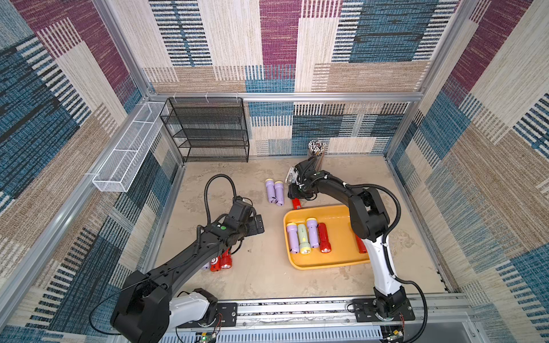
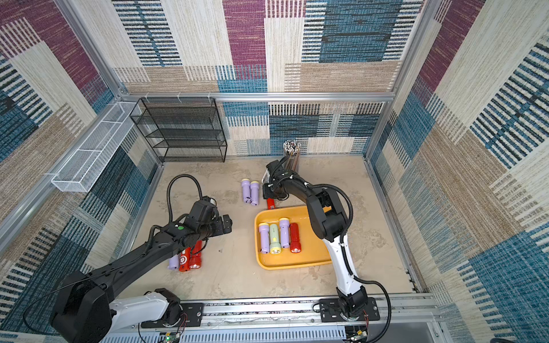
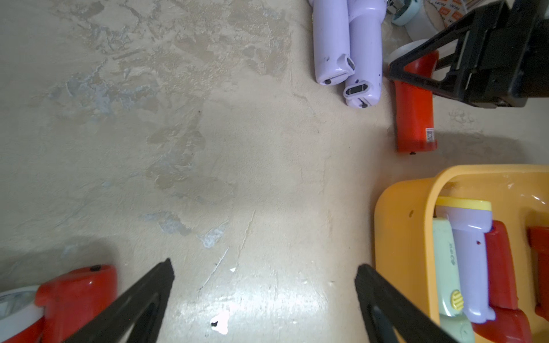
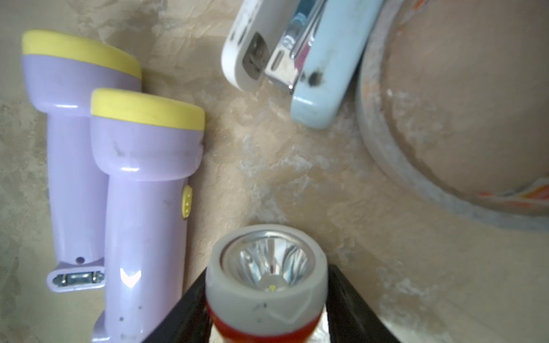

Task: Put the flashlights into the storage boxes
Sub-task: Pick up the flashlight from the center of the board.

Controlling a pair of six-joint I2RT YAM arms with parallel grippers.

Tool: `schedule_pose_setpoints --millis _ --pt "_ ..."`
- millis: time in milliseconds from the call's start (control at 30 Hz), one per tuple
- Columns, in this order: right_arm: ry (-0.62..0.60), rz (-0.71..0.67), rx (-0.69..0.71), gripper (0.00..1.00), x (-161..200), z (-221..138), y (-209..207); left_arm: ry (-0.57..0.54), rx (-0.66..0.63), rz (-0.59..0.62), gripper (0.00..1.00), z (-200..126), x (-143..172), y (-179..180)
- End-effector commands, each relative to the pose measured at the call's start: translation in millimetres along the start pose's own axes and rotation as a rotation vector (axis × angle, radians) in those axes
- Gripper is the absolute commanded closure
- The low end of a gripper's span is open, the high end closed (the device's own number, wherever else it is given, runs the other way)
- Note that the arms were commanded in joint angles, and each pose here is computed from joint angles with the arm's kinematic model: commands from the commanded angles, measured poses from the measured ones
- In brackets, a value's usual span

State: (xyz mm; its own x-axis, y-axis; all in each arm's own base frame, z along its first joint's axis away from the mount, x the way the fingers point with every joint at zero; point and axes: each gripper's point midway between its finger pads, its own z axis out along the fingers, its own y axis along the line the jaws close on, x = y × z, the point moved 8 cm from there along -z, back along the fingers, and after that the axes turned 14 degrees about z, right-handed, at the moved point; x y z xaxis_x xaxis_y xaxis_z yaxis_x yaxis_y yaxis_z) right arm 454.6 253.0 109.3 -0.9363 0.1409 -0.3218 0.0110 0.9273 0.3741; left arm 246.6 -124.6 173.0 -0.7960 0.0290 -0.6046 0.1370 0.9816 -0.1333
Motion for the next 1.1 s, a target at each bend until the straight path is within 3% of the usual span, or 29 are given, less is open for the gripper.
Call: schedule_pose_setpoints --millis 0,367,600,1067 --pt "-0.013 0.008 0.052 0.41 -2 2 -4 -0.016 0.027 0.015 0.01 0 -2 -1" --pt "-0.047 0.013 0.046 0.51 -9 -10 2 -0.019 0.024 0.003 0.01 -3 -1 3" --pt "-0.087 0.006 0.031 0.51 -19 -28 12 -0.029 0.015 0.002 0.01 -11 0 7" --pt "-0.228 -0.032 0.017 0.51 -41 -111 34 -0.052 0.016 -0.016 0.01 -26 3 11"
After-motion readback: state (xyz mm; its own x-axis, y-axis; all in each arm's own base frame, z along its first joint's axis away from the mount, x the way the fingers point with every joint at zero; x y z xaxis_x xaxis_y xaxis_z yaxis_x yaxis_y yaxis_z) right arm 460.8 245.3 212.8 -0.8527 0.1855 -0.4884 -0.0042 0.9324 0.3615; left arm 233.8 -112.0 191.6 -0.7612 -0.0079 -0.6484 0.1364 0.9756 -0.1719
